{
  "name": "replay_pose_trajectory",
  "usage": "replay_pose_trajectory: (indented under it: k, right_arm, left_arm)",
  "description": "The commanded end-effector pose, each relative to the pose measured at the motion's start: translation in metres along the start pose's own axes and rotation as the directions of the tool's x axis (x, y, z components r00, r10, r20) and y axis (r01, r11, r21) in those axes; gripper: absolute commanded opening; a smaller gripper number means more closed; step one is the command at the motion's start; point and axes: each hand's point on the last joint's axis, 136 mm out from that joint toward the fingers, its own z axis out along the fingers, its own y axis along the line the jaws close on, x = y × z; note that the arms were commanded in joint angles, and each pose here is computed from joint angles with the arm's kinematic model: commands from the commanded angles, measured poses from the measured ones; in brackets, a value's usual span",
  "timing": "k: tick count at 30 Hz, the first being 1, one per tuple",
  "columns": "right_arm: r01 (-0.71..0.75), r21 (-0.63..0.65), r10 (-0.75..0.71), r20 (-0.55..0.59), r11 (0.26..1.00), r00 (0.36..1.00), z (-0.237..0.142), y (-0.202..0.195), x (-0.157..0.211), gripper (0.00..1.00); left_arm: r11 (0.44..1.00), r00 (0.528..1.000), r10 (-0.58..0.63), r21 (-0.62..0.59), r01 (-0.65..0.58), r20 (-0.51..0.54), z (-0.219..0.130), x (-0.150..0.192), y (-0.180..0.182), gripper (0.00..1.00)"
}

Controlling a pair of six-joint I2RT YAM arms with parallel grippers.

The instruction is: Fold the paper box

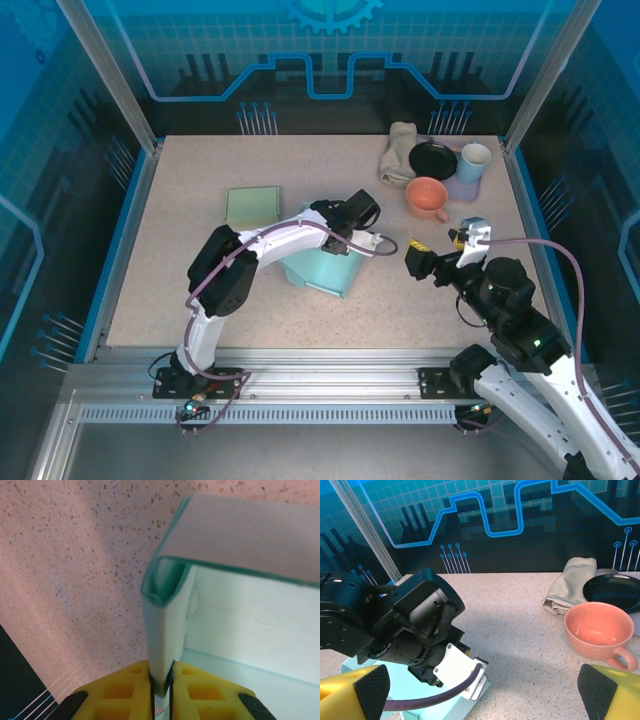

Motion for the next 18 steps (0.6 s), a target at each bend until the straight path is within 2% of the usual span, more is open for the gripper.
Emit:
replay_pose_trajectory:
  k: [1, 4, 10, 14, 18]
  right_arm:
    - [-0.02, 0.019, 0.02, 0.002, 1.0, 1.0, 0.004, -0.005, 0.003, 1.0]
    - [-0.023, 0.016, 0.023, -0.009, 1.0, 1.0, 0.007, -0.004, 0.006, 1.0]
    - [-0.024, 0.018, 0.025, -0.018, 1.0, 1.0, 0.01, -0.005, 0.01, 1.0]
    - [-0.027, 0.026, 0.028, -0.022, 0.999, 0.999, 0.012, -0.006, 0.011, 1.0]
    - [-0.028, 0.029, 0.028, -0.029, 0.999, 0.999, 0.014, -0.007, 0.013, 1.0]
  left_arm:
    - [0.999, 0.999, -0.035, 0.005, 0.035, -0.011, 0.028, -0.008, -0.01, 0.13]
    - [0.998, 0.998, -0.059, 0.011, 0.059, -0.026, 0.047, -0.01, -0.017, 0.14]
    - [0.992, 0.992, -0.122, -0.014, 0.122, -0.006, 0.056, -0.017, -0.018, 0.15]
    - [0.99, 0.992, -0.126, -0.071, 0.125, -0.011, 0.067, -0.016, -0.019, 0.08]
    - [0.978, 0.99, -0.133, -0.169, 0.124, -0.045, 0.079, -0.009, -0.012, 0.07]
